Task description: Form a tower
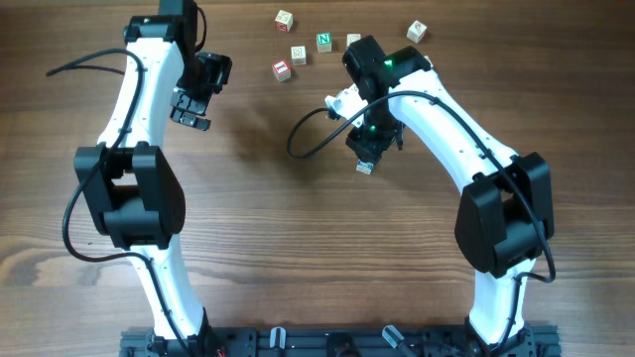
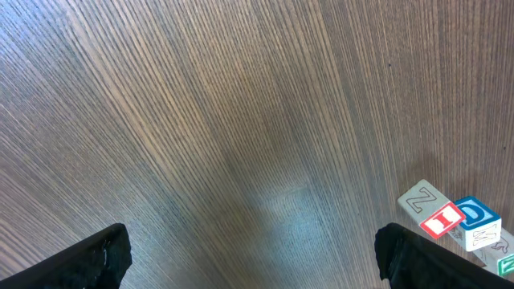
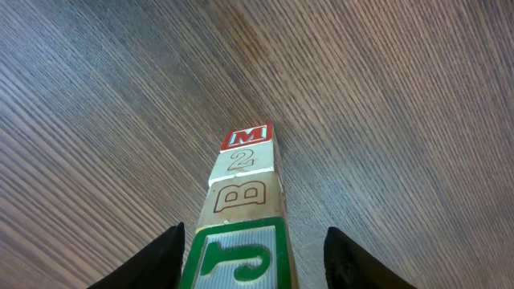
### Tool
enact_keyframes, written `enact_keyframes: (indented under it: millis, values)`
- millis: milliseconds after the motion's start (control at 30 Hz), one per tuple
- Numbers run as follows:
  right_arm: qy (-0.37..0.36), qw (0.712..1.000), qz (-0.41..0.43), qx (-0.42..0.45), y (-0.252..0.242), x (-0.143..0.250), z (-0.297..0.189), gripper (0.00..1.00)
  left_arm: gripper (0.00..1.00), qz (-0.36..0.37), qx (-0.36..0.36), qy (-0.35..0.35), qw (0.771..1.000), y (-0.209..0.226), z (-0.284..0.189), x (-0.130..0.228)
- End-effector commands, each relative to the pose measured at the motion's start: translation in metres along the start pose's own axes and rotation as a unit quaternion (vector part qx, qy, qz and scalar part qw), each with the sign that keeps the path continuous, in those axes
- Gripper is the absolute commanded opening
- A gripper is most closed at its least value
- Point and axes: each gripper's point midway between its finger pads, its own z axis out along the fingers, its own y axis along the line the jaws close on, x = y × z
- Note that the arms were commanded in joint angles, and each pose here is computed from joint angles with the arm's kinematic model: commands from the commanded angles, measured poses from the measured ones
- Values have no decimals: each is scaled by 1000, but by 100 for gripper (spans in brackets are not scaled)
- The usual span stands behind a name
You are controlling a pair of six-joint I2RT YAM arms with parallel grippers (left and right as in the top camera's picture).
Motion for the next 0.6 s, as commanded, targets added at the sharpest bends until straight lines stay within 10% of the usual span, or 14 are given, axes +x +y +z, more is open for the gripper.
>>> enact_keyframes:
  millis: [0, 567]
  values:
    - [6, 1000, -7, 7, -4, 4, 2, 54, 100, 5, 10, -9, 1000, 0, -12, -3]
    - [4, 1000, -8, 8, -4, 3, 2, 48, 100, 5, 10, -9, 1000, 0, -12, -3]
